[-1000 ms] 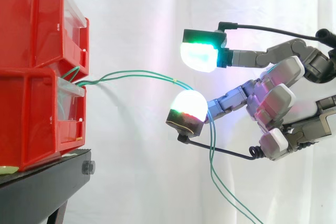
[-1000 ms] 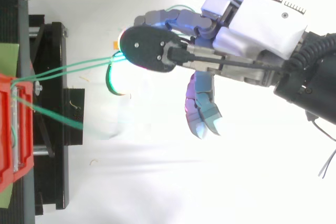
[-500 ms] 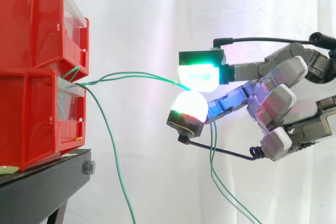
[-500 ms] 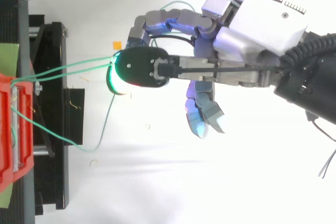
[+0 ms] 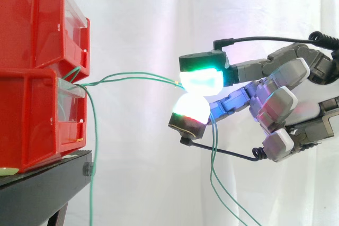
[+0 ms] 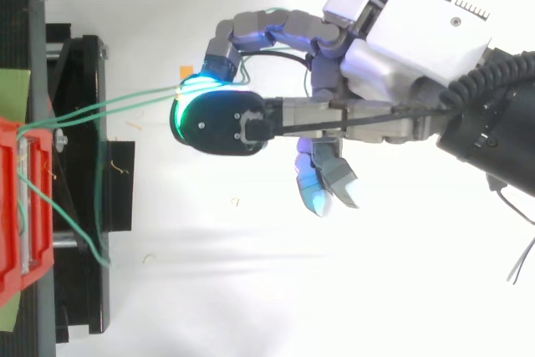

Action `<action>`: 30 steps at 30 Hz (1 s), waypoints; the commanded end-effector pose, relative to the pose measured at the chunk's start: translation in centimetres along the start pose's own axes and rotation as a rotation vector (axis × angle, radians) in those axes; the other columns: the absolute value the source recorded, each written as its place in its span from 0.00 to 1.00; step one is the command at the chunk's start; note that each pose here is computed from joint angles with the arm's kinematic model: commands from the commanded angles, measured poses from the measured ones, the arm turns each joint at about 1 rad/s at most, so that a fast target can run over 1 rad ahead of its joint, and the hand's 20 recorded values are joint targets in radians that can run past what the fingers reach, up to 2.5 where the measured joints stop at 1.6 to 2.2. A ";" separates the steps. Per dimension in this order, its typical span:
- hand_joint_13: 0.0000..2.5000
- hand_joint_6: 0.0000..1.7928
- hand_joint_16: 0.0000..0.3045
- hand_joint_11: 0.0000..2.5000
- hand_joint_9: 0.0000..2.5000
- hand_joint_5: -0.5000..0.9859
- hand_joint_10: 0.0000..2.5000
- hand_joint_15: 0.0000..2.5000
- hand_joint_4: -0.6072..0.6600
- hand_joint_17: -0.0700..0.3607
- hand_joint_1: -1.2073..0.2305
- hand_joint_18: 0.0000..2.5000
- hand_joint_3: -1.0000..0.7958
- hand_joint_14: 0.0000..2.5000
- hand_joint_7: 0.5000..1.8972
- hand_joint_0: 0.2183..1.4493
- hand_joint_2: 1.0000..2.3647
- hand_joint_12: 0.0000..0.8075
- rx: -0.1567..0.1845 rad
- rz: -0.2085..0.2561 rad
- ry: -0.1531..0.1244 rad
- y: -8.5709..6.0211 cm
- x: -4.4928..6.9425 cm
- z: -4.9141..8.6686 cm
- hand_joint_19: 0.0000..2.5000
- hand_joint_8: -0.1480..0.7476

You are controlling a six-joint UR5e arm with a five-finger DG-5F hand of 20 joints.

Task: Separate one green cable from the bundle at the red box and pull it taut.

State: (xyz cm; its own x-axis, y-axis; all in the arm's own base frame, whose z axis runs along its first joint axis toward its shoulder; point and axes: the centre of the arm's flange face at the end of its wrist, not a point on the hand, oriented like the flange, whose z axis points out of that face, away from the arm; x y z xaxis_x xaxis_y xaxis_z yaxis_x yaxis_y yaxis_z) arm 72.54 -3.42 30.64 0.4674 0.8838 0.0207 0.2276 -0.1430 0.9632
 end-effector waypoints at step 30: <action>0.73 0.28 0.22 0.23 0.89 0.44 0.01 0.24 0.53 0.52 0.38 0.68 0.28 0.01 0.57 0.25 0.00 0.55 -0.101 -0.351 -0.048 3.6 0.4 0.0 0.19 0.35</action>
State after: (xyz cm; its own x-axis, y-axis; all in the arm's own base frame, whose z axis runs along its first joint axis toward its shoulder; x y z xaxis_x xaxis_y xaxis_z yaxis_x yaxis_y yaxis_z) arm 73.55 -3.58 34.00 0.4189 0.8520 -0.3139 0.2933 0.2002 0.9348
